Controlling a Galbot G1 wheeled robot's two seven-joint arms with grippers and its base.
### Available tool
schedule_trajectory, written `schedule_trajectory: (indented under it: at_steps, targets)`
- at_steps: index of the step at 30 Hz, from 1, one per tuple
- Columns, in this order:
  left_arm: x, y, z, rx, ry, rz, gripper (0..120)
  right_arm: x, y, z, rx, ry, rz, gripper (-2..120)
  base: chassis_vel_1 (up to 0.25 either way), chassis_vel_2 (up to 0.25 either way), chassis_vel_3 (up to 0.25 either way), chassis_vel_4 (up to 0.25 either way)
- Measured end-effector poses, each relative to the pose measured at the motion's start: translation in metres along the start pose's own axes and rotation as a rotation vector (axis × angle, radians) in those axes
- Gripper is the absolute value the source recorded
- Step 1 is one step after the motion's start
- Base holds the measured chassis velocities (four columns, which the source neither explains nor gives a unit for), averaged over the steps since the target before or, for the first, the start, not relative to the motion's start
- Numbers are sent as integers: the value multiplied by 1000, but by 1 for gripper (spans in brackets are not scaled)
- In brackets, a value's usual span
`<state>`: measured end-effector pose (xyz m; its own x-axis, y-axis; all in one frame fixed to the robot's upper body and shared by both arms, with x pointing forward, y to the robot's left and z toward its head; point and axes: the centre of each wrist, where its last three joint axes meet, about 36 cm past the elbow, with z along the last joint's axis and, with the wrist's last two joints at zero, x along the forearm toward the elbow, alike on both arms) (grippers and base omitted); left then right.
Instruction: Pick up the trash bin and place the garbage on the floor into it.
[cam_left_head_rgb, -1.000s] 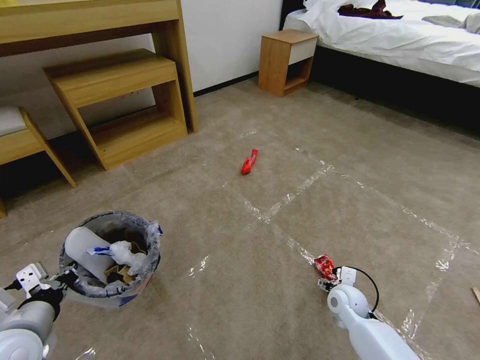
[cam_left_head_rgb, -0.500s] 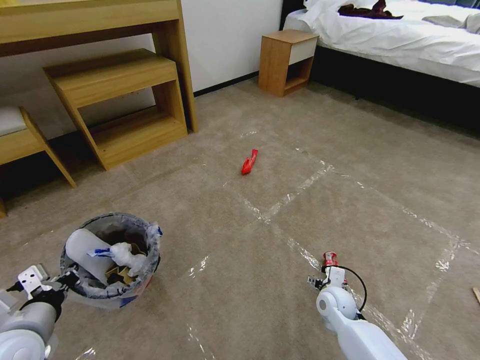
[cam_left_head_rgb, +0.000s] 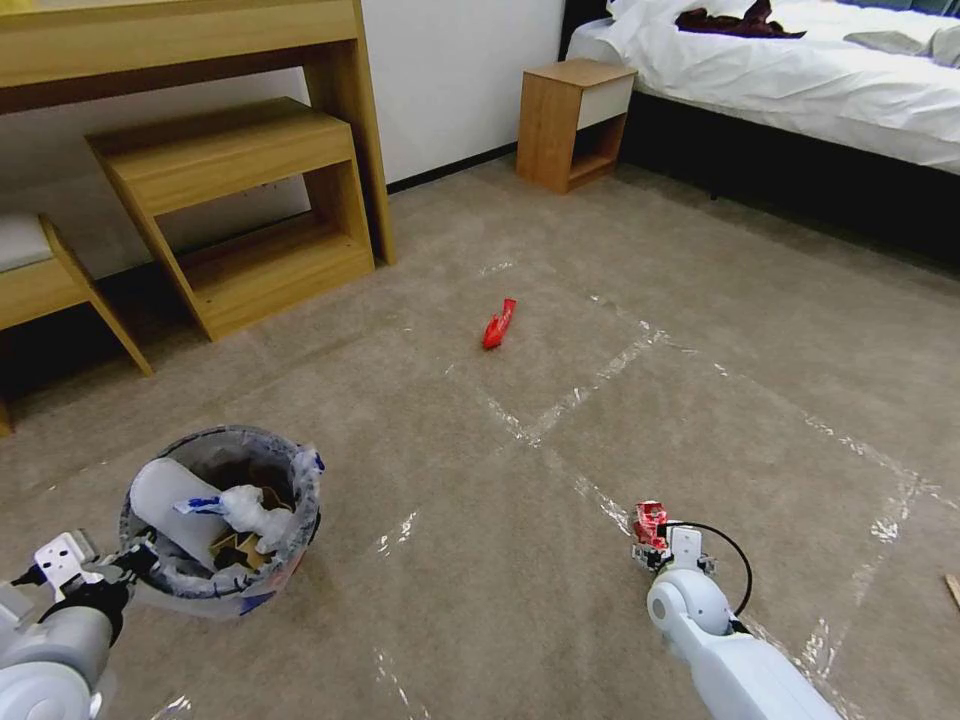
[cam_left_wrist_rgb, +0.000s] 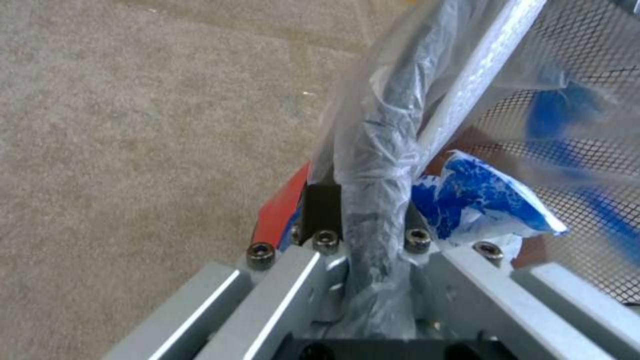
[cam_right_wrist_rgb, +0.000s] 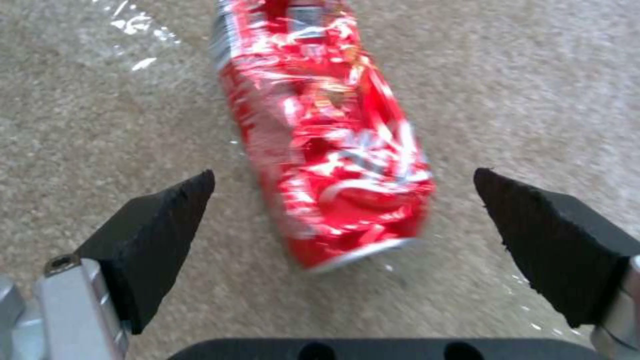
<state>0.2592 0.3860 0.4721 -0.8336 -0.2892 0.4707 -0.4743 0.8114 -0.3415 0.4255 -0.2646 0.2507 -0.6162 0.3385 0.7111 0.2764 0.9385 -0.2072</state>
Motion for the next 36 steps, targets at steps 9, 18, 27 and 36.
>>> schedule_trajectory:
  at_steps: [9, 18, 27, 36]
  targets:
    - [5, 4, 3, -2, 0, -15, 1, -20, 14, -4, 7, 13, -9, 99, 0, 0, 0, 0]
    - [4, 4, 1, -5, -8, -12, 1, -33, 11, -1, 30, 14, 13, 99, 0, 0, 0, 0]
    - [0, 5, 4, -3, -3, -17, 1, -34, 8, 4, 41, 0, 23, 85, 0, 0, 0, 0]
    - [1, 6, 5, 0, -5, -22, 1, -32, 15, 11, 42, -12, 18, 57, 0, 0, 0, 0]
